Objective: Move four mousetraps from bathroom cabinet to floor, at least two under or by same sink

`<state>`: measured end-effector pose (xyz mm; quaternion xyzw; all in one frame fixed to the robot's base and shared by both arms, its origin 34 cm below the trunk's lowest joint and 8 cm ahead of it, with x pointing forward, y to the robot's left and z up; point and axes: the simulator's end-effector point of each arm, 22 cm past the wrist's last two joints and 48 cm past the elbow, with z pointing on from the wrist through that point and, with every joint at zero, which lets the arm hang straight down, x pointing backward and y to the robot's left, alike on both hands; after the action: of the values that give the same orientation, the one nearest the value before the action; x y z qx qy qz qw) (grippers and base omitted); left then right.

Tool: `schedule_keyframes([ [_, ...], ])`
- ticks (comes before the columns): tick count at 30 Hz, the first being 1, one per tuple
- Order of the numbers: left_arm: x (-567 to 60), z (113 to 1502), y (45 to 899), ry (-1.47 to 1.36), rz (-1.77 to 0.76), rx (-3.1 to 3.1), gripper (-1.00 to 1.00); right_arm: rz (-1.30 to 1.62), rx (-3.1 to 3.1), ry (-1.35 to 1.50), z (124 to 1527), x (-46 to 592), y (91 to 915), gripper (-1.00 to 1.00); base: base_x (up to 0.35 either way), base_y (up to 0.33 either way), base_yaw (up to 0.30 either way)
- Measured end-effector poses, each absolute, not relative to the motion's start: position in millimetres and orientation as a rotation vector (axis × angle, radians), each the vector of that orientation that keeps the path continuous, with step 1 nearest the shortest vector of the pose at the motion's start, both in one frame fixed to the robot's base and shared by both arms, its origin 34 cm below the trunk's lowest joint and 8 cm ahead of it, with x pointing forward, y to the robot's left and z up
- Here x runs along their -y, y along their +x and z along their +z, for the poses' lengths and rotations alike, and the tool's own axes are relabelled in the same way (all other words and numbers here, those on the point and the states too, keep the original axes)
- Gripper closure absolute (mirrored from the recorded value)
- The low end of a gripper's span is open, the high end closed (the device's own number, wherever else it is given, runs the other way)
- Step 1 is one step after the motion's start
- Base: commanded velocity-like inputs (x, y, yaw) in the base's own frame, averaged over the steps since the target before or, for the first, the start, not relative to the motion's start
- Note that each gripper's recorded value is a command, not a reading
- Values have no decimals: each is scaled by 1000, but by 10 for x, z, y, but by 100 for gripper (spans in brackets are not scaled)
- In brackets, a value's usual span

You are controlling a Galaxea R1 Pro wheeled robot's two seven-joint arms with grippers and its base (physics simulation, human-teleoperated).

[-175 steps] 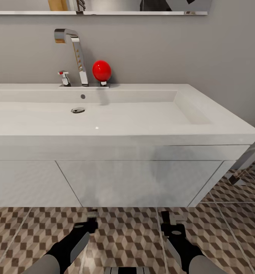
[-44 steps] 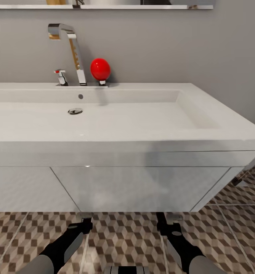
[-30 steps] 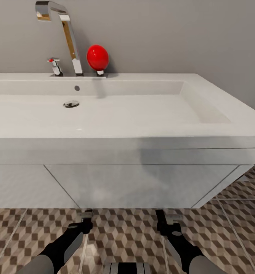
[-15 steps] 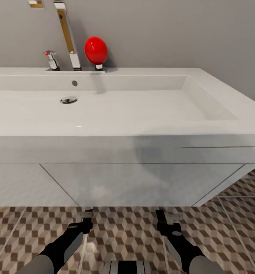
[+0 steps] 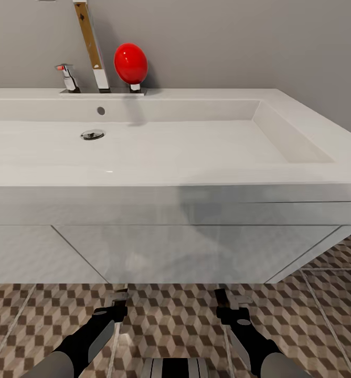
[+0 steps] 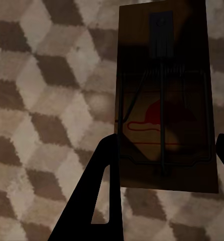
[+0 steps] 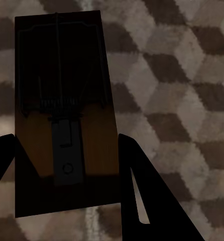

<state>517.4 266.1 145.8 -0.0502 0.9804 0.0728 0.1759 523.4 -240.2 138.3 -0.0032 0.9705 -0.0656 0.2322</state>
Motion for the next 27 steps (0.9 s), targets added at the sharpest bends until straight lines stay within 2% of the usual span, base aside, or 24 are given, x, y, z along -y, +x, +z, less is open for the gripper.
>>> schedule_keyframes([
  [7, -2696, 1464, 5173, -145, 229, -2774, 100, -191, -2665, -1, 1387, 2436, 5238, 100, 0, 0, 0],
  [14, -2916, 1563, 5215, -180, 388, -2741, 100, -228, -2657, 17, 1405, 2533, 5256, 100, 0, 0, 0],
  [27, -2949, 1487, 5167, -174, 422, -2750, 100, -287, -2672, 31, 1313, 2623, 5172, 100, 0, 0, 0],
])
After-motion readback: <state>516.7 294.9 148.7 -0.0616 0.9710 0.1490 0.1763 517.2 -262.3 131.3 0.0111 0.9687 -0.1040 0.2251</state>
